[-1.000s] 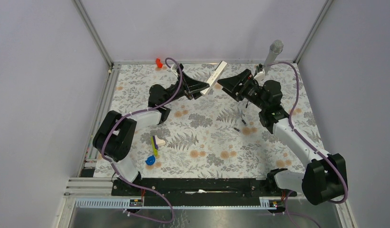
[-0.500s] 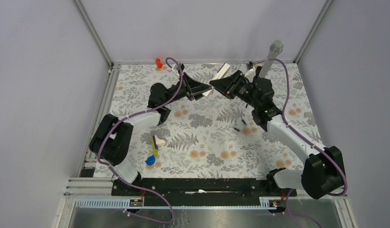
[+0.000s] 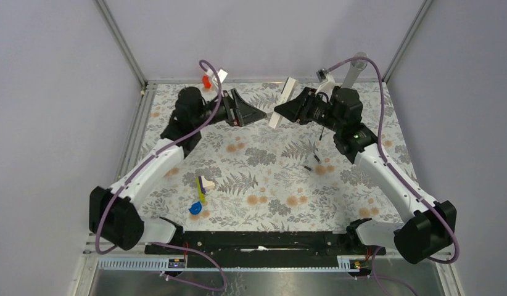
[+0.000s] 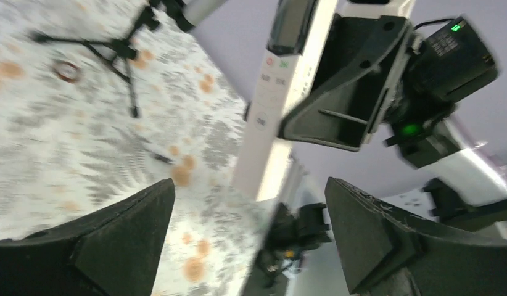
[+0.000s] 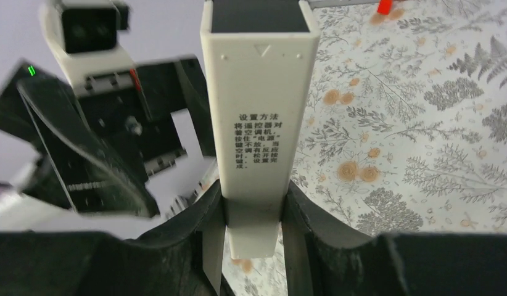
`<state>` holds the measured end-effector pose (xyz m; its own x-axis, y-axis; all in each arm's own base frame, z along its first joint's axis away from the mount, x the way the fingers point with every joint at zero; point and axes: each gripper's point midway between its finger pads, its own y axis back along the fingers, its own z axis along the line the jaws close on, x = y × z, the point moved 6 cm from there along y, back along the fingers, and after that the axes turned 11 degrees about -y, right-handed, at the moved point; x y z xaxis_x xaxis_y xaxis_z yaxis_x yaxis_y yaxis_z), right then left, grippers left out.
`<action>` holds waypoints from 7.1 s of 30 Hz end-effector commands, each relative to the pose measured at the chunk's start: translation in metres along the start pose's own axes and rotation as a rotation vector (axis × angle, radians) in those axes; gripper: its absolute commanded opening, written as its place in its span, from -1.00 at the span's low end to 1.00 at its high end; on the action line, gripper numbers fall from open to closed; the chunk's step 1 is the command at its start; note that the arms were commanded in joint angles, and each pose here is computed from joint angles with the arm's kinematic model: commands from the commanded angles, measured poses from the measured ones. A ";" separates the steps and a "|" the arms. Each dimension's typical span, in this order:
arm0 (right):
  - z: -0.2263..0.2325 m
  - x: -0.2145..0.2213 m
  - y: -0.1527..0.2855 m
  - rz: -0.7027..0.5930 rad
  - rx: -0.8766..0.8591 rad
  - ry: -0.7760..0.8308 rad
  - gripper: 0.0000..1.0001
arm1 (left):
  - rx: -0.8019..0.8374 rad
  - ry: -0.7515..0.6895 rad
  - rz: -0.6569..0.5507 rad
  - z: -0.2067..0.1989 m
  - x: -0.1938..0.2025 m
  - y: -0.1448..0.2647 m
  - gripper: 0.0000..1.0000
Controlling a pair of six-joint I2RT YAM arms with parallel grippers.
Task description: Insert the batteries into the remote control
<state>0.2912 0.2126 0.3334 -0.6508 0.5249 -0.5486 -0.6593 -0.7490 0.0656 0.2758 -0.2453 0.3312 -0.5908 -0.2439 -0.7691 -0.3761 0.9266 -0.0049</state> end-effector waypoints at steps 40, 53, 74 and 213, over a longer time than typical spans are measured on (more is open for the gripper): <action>0.068 0.103 0.034 0.817 -0.456 0.480 -1.00 | 0.412 -0.357 0.469 -0.066 0.001 0.064 0.16; 0.064 0.105 0.027 0.802 -0.442 0.500 -1.00 | 0.392 -0.340 0.489 -0.070 0.009 0.067 -0.13; 0.063 0.108 0.025 0.830 -0.410 0.517 -1.00 | 0.390 -0.363 0.488 -0.074 0.014 0.072 -0.36; 0.090 0.011 0.007 0.293 -0.324 -0.540 -0.55 | 0.159 -0.911 -0.116 -0.087 -0.084 0.118 -1.00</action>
<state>0.2586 0.2577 0.3649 -0.9293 0.3688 0.0180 -0.3692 -0.9269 -0.0676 0.2278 -0.1439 0.4298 0.1371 -0.0937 -0.9861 -0.2425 0.9621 -0.1252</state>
